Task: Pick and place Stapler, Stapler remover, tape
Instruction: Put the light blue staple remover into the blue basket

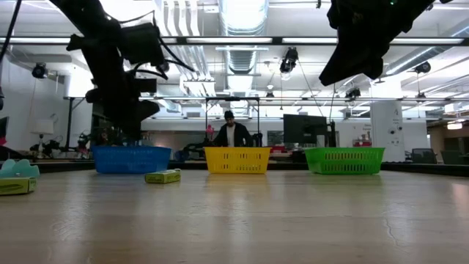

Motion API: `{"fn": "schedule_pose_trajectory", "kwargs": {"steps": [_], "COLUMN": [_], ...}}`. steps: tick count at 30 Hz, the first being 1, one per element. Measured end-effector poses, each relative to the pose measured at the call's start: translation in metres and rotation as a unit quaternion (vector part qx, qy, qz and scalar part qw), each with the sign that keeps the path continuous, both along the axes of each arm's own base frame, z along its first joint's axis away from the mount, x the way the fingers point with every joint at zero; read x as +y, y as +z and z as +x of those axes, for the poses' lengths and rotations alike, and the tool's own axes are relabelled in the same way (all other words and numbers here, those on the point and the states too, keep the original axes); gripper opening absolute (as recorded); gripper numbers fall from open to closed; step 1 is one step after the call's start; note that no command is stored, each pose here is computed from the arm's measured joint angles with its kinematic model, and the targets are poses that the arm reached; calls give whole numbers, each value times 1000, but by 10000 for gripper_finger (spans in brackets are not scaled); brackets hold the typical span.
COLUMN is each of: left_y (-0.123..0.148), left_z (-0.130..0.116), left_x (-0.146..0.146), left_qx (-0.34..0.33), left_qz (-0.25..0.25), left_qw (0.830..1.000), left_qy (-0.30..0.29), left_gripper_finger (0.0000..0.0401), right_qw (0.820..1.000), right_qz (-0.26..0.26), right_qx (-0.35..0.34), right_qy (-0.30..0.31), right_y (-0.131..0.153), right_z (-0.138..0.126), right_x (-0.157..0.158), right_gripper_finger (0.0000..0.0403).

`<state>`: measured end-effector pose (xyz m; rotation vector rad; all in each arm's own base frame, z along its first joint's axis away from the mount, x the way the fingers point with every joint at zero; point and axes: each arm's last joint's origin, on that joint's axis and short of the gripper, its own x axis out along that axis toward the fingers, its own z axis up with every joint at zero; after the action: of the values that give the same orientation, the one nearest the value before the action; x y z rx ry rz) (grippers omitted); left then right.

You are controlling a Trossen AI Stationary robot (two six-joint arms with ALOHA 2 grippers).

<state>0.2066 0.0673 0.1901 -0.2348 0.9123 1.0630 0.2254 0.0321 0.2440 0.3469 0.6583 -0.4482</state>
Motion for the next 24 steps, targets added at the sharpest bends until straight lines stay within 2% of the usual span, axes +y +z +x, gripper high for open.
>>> {"fn": "schedule_pose_trajectory", "kwargs": {"steps": [7, 12, 20, 24], "left_y": [6, 12, 24, 19], "left_z": [-1, -11, -25, -35], "left_x": [-25, -52, -103, -122], "left_qx": [-38, -43, -90, -69], "left_qz": [-96, -149, -231, -257], "left_qw": [992, 984, 957, 955], "left_qy": [-67, -89, -151, -131], "left_gripper_finger": [138, 155, 167, 167], "right_qw": [1000, 1000, 1000, 1000], "right_qz": [-1, -1, 0, 0], "right_qx": [4, 7, 7, 6], "right_qy": [0, -1, -1, -1], "right_y": [-2, -5, -5, -5], "right_z": [-1, -1, -2, -1], "right_x": [0, 0, 0, 0], "right_gripper_finger": [77, 72, 59, 61]}}
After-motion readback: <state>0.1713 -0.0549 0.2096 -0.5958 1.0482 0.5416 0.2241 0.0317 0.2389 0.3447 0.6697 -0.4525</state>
